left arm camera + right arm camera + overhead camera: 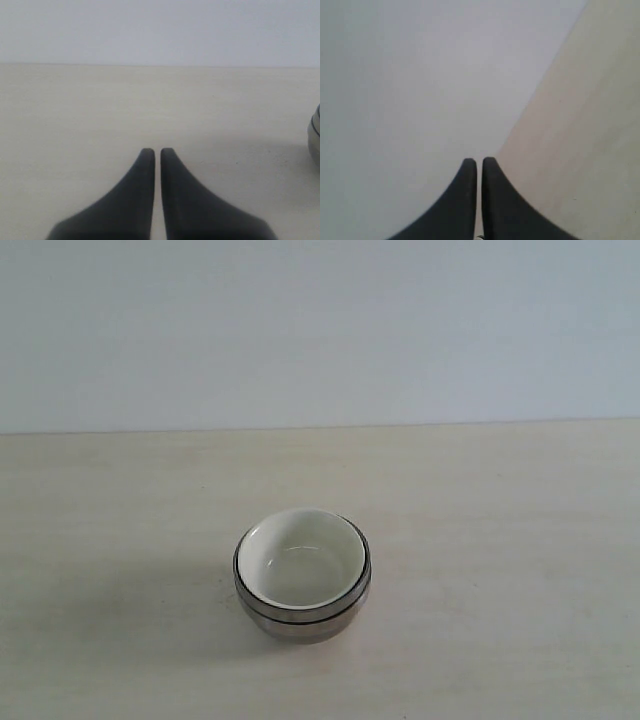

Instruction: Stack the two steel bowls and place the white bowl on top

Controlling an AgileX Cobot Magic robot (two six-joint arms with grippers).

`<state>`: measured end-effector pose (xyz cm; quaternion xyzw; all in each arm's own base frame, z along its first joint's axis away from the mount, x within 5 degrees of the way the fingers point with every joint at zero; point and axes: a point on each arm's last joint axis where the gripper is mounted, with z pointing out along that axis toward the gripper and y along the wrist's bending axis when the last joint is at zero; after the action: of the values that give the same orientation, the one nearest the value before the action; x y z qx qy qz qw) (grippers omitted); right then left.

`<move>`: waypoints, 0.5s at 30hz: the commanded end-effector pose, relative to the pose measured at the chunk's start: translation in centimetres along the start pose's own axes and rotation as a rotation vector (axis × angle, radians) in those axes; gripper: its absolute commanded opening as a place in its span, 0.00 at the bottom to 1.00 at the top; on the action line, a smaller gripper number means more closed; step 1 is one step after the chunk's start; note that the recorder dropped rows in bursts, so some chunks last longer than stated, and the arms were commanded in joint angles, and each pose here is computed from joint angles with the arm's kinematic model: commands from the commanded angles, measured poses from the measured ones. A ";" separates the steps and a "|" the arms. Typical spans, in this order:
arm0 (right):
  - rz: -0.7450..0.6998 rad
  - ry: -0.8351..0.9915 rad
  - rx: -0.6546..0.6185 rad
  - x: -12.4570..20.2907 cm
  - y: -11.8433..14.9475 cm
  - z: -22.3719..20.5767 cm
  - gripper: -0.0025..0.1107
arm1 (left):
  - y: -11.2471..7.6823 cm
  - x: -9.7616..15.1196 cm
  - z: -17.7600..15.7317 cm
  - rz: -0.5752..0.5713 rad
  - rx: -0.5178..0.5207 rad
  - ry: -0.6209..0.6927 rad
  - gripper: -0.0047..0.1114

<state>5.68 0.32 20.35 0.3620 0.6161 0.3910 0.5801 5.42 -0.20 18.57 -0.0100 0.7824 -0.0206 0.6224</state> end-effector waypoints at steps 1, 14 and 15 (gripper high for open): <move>-0.001 -0.005 -0.006 0.0 0.0 0.0 0.02 | 0.0 0.0 0.0 -0.004 0.005 -0.007 0.07; 0.007 0.075 0.201 0.7 -1.8 -0.3 0.02 | 0.0 0.0 0.0 -0.004 0.005 -0.007 0.07; 0.007 0.075 0.201 0.7 -1.8 -0.3 0.02 | 0.0 0.0 0.0 -0.004 0.005 -0.007 0.07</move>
<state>5.43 0.17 18.36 0.4091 0.6728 0.3446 0.5112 5.42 -0.20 18.57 -0.0100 0.7824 -0.0206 0.6224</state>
